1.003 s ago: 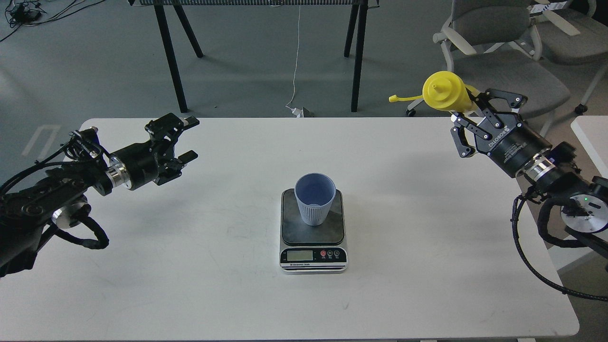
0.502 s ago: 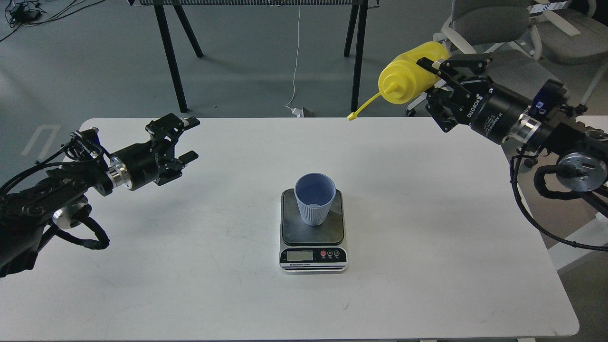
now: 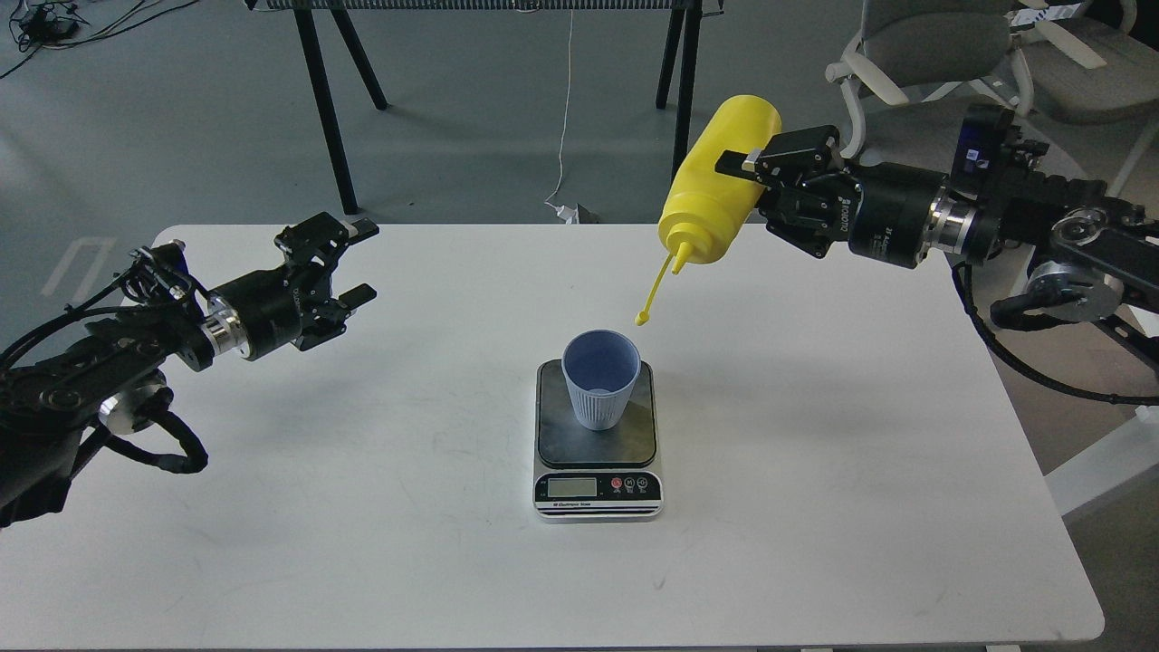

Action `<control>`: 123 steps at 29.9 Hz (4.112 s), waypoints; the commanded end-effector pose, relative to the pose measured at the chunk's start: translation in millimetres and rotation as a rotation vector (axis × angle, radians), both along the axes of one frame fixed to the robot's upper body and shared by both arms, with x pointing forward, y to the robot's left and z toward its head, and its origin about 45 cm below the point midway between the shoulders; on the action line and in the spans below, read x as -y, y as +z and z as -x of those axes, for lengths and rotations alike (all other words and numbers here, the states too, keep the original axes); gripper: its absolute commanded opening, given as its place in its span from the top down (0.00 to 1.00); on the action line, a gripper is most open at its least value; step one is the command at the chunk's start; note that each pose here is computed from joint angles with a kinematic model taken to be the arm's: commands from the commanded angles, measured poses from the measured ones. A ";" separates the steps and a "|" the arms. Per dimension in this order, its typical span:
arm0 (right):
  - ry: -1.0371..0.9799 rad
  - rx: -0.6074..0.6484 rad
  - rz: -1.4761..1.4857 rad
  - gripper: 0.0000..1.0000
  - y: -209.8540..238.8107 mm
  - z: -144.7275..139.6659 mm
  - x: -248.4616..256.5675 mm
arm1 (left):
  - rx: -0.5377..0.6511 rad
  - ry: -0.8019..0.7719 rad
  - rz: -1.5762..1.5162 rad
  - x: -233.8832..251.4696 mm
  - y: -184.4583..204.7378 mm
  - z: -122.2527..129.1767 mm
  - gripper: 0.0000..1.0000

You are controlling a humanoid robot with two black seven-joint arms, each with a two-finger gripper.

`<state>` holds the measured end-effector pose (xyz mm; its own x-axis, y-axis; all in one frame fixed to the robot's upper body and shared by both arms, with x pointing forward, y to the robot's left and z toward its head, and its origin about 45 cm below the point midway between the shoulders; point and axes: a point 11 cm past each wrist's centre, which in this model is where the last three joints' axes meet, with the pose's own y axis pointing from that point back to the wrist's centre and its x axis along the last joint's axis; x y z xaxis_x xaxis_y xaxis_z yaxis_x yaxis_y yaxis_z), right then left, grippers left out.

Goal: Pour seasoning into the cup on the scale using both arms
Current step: 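Carry the bottle over the blue cup and tip it nozzle down, then hold the inverted bottle above the cup, squeezing sauce into it, then raise the bottle upright and pull it away from the cup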

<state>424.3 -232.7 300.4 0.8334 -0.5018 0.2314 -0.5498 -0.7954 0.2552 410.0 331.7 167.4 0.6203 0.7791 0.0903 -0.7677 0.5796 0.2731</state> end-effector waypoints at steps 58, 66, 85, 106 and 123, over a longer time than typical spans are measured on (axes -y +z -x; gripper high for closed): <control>0.145 0.180 0.365 0.86 -40.6 -45.2 -113.0 | -0.004 -0.002 -0.005 -0.4 -1.5 1.2 0.00; 0.159 0.194 0.379 0.86 -35.9 -45.8 -116.9 | -0.005 -0.003 -0.006 -0.4 -1.9 1.4 0.00; 0.126 0.164 0.311 0.86 -24.5 -47.7 -105.7 | -0.011 -0.005 -0.013 -1.3 -3.7 2.6 0.00; -0.154 -0.021 -0.436 0.86 47.2 -40.9 -16.5 | -0.013 -0.009 -0.019 -1.4 -4.5 3.4 0.00; -0.617 -0.350 -1.121 0.87 -28.5 14.7 119.6 | -0.011 -0.019 -0.042 -3.6 -3.8 3.6 0.00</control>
<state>421.9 -335.1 297.8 0.4228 -0.6328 -0.6486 -0.8983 -0.3870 -0.2080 406.5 333.6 163.2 0.6377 0.7619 0.1135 -0.7524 0.5844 0.3040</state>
